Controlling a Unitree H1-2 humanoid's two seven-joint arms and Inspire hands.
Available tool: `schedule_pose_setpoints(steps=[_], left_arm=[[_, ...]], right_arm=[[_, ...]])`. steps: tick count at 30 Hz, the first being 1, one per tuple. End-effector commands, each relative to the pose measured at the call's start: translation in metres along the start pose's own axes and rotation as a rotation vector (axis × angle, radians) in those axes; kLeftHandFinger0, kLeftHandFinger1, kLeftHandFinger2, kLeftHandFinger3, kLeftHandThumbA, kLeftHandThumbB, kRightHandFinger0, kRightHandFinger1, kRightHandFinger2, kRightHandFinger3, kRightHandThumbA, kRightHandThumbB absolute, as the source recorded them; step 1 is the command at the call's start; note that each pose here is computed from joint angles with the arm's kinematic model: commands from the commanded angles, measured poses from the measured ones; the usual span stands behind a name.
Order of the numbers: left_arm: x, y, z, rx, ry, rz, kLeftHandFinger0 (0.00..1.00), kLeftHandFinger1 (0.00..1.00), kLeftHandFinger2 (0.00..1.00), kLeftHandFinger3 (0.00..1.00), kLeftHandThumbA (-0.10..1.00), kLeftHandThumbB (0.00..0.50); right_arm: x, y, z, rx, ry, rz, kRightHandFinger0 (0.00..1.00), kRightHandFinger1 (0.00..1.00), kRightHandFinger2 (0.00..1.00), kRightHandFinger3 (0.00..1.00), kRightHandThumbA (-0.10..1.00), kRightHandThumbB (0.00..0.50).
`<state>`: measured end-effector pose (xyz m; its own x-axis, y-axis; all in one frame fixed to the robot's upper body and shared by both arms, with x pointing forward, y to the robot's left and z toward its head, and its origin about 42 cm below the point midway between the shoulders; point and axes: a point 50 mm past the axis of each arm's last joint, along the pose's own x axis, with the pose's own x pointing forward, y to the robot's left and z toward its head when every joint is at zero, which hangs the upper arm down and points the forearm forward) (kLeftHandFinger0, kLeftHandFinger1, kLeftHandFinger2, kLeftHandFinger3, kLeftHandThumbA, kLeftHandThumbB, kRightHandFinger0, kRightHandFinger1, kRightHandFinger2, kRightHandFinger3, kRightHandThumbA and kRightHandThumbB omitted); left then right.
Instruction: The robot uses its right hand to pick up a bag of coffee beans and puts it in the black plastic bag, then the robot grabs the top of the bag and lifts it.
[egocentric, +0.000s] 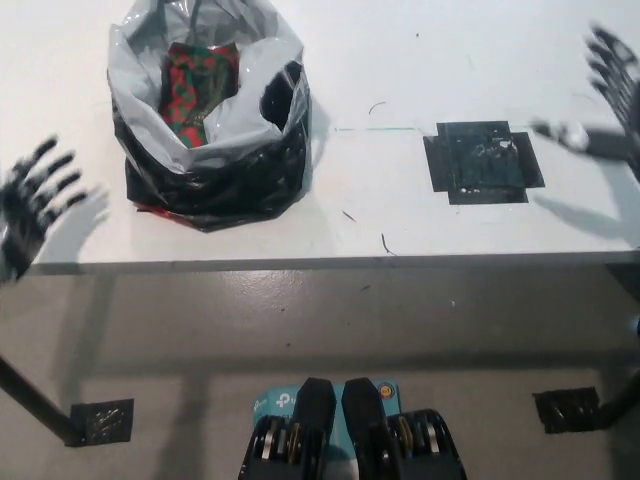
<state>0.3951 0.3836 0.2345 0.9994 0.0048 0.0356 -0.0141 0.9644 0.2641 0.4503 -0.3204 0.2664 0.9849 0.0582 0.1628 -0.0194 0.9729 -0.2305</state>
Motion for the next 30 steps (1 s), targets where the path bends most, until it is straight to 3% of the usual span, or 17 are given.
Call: schedule_pose_setpoints(steps=[1, 12, 14, 18, 19, 20, 22, 25, 26, 27, 30], left_arm=[[-0.212, 0.034, 0.186, 0.046, -1.196, -0.028, 1.0, 1.0, 1.0, 1.0, 1.0, 0.485], [-0.21, 0.019, 0.172, 0.034, -1.201, -0.018, 1.0, 1.0, 1.0, 1.0, 1.0, 0.471], [-0.21, 0.011, 0.164, -0.001, -1.155, -0.042, 1.0, 1.0, 1.0, 1.0, 1.0, 0.499], [-0.207, -0.015, 0.123, -0.081, -0.961, -0.164, 1.0, 1.0, 1.0, 1.0, 0.99, 0.458], [-0.204, -0.024, 0.109, -0.084, -0.912, -0.173, 1.0, 1.0, 1.0, 1.0, 1.0, 0.437], [-0.2, -0.03, 0.101, -0.091, -0.883, -0.181, 1.0, 1.0, 1.0, 1.0, 1.0, 0.465], [-0.186, -0.047, 0.067, -0.089, -0.763, -0.21, 1.0, 1.0, 1.0, 1.0, 1.0, 0.43], [-0.174, -0.062, 0.03, -0.036, -0.631, -0.188, 1.0, 1.0, 1.0, 1.0, 1.0, 0.439], [-0.163, -0.073, -0.006, 0.0, -0.502, -0.181, 1.0, 1.0, 1.0, 1.0, 1.0, 0.424], [-0.16, -0.079, -0.025, 0.001, -0.447, -0.175, 1.0, 1.0, 1.0, 1.0, 1.0, 0.416], [-0.158, -0.102, -0.083, -0.036, -0.248, -0.163, 1.0, 1.0, 1.0, 1.0, 1.0, 0.443]], right_arm=[[-0.207, -0.026, 0.209, -0.38, -1.061, 0.059, 1.0, 1.0, 1.0, 1.0, 1.0, 0.405], [-0.2, -0.021, 0.21, -0.332, -1.02, 0.067, 1.0, 1.0, 1.0, 1.0, 1.0, 0.476], [-0.201, -0.016, 0.198, -0.278, -0.983, 0.093, 1.0, 1.0, 1.0, 1.0, 1.0, 0.475], [-0.207, 0.008, 0.144, -0.205, -0.854, 0.103, 1.0, 1.0, 1.0, 1.0, 1.0, 0.467], [-0.208, 0.015, 0.124, -0.192, -0.819, 0.095, 1.0, 1.0, 1.0, 1.0, 1.0, 0.438], [-0.209, 0.019, 0.114, -0.19, -0.791, 0.087, 1.0, 1.0, 1.0, 1.0, 1.0, 0.442], [-0.214, 0.034, 0.078, -0.186, -0.689, 0.075, 1.0, 1.0, 1.0, 1.0, 1.0, 0.417], [-0.215, 0.048, 0.041, -0.152, -0.583, 0.077, 1.0, 1.0, 1.0, 1.0, 1.0, 0.382], [-0.215, 0.061, 0.003, -0.118, -0.459, 0.061, 1.0, 1.0, 1.0, 1.0, 1.0, 0.416], [-0.216, 0.066, -0.017, -0.112, -0.405, 0.061, 1.0, 1.0, 1.0, 1.0, 1.0, 0.37], [-0.219, 0.08, -0.078, -0.085, -0.259, 0.069, 1.0, 1.0, 1.0, 1.0, 1.0, 0.341]])
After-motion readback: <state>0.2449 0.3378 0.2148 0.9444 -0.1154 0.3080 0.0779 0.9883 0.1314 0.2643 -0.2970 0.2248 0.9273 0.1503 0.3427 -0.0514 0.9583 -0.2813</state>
